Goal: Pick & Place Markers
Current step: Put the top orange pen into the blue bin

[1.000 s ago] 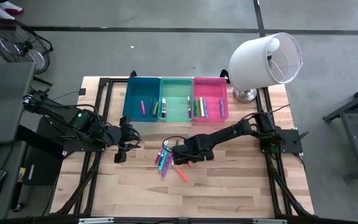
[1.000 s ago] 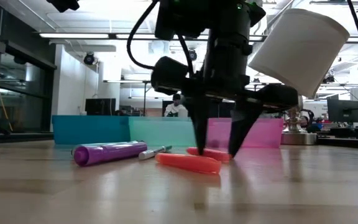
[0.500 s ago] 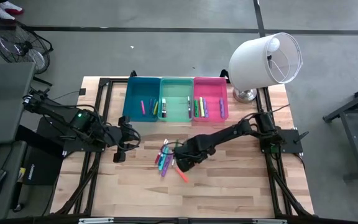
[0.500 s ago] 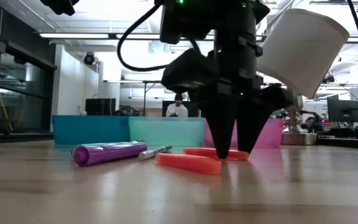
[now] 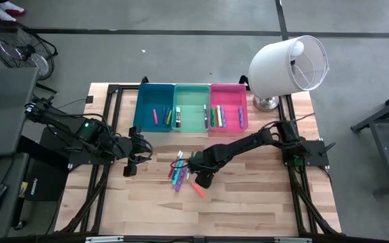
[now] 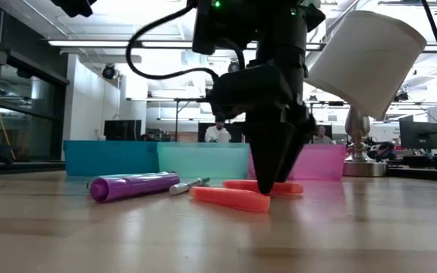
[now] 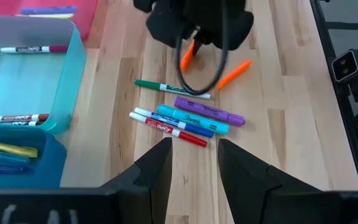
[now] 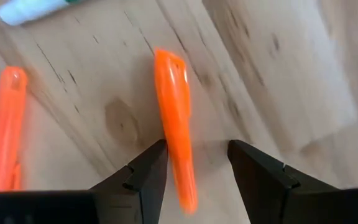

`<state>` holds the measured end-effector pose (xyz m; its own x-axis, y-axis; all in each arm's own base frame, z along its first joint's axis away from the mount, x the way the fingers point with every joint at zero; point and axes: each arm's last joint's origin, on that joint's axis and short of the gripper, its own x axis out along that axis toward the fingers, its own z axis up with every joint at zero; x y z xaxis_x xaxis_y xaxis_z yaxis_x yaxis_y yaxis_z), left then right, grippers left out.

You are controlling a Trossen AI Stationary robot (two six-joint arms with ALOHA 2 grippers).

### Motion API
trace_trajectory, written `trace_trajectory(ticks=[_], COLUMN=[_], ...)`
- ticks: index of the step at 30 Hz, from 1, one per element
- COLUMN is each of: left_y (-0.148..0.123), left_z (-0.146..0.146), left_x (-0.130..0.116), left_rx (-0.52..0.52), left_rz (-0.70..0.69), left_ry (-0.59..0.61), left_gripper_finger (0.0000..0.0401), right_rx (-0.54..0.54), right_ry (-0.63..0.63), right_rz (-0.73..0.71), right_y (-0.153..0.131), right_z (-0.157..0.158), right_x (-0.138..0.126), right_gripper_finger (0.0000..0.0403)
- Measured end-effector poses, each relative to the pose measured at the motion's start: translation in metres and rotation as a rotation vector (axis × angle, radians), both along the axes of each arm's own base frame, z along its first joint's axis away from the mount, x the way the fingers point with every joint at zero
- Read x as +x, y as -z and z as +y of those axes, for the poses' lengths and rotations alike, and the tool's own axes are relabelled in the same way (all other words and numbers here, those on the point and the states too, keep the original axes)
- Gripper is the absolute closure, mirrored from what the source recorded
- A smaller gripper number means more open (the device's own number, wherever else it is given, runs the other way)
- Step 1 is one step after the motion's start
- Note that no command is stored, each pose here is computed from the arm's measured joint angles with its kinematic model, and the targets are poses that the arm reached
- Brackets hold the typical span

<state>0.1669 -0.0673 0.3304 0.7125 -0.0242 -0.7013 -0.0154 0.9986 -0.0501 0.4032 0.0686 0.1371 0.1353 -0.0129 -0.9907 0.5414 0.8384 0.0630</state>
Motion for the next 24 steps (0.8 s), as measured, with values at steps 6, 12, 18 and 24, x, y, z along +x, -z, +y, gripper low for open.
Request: trace_trajectory(ticks=[6,12,18,24], left_y=[0.0,0.0,0.0,0.0], left_z=[0.0,0.0,0.001,0.001], left_x=[0.0,0.0,0.0,0.0], left_rx=[0.009,0.001,0.002,0.006], left_rz=[-0.006,-0.005,-0.008,-0.009], left_ry=[-0.01,-0.018,-0.028,-0.033], left_gripper_finger=[0.0274,0.0274,0.0274,0.0274], right_rx=[-0.104,-0.161,-0.111,-0.07], right_ry=[-0.188,-0.235,-0.207,-0.167], right_rz=[-0.04,-0.057,-0.051,-0.033], right_y=[0.0,0.0,0.006,0.011], right_z=[0.015,0.031,0.037,0.038], right_x=[0.0,-0.002,-0.002,-0.001], right_gripper_finger=[0.0235,0.0235,0.0242,0.0277])
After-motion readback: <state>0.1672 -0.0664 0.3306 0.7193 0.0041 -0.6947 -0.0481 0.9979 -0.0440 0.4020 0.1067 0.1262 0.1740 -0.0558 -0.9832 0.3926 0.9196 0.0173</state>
